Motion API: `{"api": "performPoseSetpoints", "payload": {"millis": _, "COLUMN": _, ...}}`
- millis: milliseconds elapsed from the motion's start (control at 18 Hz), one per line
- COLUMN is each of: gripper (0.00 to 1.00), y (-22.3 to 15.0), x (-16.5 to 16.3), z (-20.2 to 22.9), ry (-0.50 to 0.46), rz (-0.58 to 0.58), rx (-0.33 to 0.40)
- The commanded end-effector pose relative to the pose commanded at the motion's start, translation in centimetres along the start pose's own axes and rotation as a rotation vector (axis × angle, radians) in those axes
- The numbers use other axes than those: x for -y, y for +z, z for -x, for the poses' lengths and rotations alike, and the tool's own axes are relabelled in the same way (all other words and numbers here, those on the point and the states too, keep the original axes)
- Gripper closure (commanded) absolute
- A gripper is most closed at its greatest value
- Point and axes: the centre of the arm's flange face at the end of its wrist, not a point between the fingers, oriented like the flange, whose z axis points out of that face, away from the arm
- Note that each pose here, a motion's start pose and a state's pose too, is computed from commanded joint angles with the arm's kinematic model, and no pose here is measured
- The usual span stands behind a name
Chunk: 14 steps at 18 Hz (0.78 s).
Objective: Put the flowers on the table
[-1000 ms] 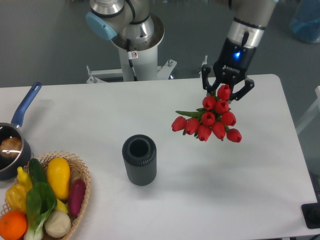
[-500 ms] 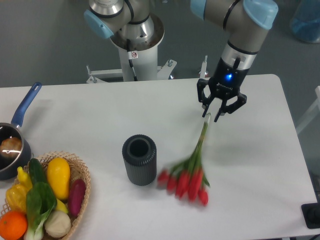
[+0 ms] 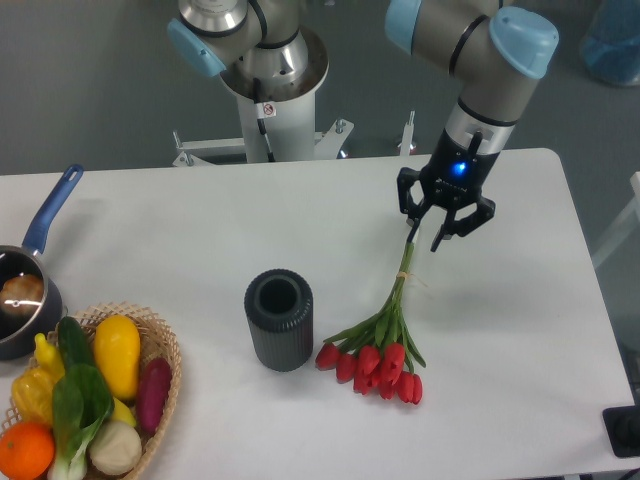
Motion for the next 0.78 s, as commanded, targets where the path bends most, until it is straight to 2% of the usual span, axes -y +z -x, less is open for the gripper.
{"api": "performPoseSetpoints", "payload": {"millis": 278, "gripper": 0.00, "y": -1.4, "x": 0.7, "z": 0.1, "ry": 0.028, "rz": -0.010, "rx": 0.028}}
{"api": "performPoseSetpoints", "payload": {"millis": 556, "gripper": 0.00, "y": -8.0, "x": 3.9, "z": -0.3, "ry": 0.088, "rz": -0.044, "rx": 0.149}}
{"api": "performPoseSetpoints", "payload": {"millis": 778, "gripper": 0.00, "y": -10.3, "x": 5.0, "z": -1.8, "ry": 0.143, "rz": 0.003, "rx": 0.210}}
